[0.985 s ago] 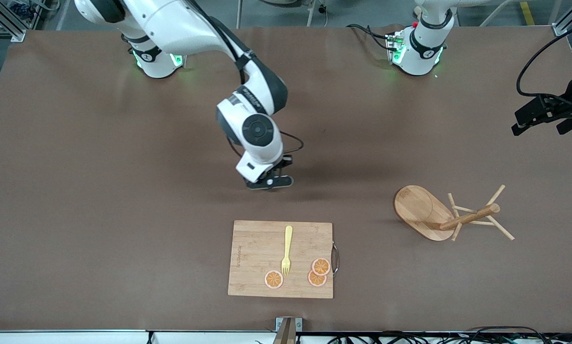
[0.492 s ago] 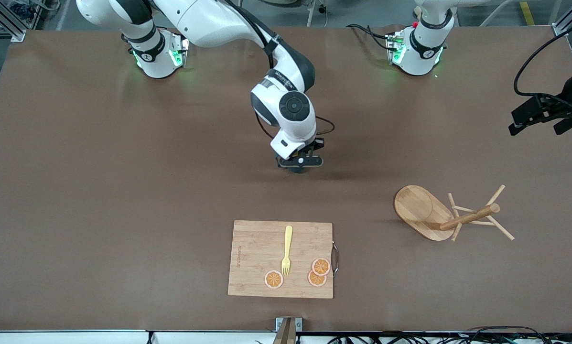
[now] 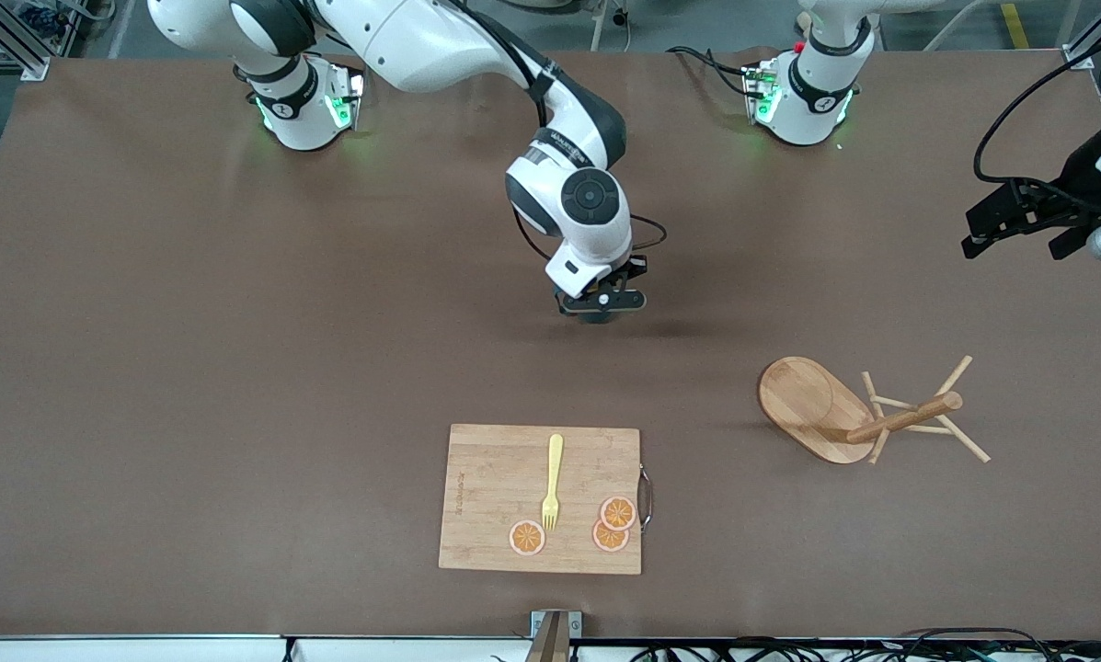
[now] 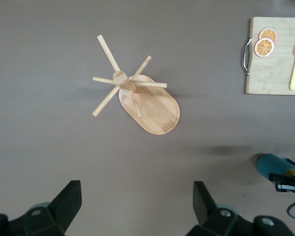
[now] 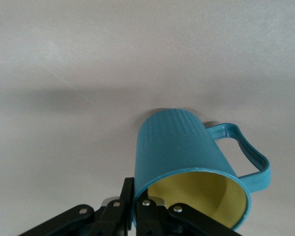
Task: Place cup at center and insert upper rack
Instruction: 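Carry the mug to the table center and set it down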
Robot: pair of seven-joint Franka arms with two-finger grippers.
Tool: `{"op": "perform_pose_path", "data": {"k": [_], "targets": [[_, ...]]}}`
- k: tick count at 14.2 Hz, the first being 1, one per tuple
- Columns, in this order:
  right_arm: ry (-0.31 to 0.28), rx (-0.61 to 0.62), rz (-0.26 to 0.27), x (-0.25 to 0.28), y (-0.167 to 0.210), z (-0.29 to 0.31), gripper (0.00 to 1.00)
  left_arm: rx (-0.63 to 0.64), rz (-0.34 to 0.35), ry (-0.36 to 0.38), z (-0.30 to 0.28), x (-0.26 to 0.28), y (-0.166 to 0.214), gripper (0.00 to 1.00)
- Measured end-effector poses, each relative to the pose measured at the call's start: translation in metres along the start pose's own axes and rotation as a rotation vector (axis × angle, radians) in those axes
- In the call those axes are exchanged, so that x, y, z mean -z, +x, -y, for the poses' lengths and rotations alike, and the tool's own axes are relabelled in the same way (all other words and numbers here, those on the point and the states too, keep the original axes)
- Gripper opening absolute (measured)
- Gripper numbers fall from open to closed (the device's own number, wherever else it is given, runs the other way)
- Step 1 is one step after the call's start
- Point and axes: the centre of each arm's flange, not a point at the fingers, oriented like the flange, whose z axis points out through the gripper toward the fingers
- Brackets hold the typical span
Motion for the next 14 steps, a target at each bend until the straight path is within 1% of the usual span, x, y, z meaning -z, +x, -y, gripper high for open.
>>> {"op": "perform_pose_path", "data": {"k": [1,2,4,5,6,7,9,10,11,13,14], "targets": [[0.000,-0.006,0.000,0.000,0.001,0.001,0.05,0.002,0.000,0.000,0.001,0.000,0.000,1.00],[0.003,-0.018,-0.003,0.000,0.002,0.002,0.10,0.002,0.001,0.000,0.001,0.000,0.000,1.00],[0.019,-0.045,-0.017,0.003,0.003,0.006,0.30,0.000,0.001,0.000,0.000,-0.001,0.000,1.00],[0.030,-0.053,-0.024,0.009,0.004,0.009,0.42,0.001,0.002,0.000,0.001,-0.001,0.000,1.00],[0.036,-0.061,-0.028,0.018,0.005,0.012,0.52,0.004,0.004,0.000,0.002,-0.002,0.001,1.00],[0.028,-0.071,-0.020,0.027,0.004,0.013,0.63,0.006,0.007,0.000,0.002,-0.004,0.002,1.00],[-0.003,-0.083,0.003,0.061,0.003,0.014,0.80,0.002,0.015,-0.001,0.000,-0.008,0.004,1.00],[-0.015,-0.093,0.011,0.088,0.006,0.010,0.92,-0.004,0.018,-0.005,-0.003,-0.010,0.004,1.00],[-0.014,-0.107,0.010,0.122,0.014,0.001,0.99,-0.014,0.024,-0.019,-0.011,-0.013,0.004,1.00],[0.020,-0.156,-0.020,0.198,0.038,-0.030,1.00,-0.011,0.051,-0.080,-0.036,-0.021,0.001,1.00],[0.039,-0.192,-0.039,0.238,0.053,-0.055,1.00,0.006,0.071,-0.114,-0.051,-0.027,-0.002,1.00]]}}
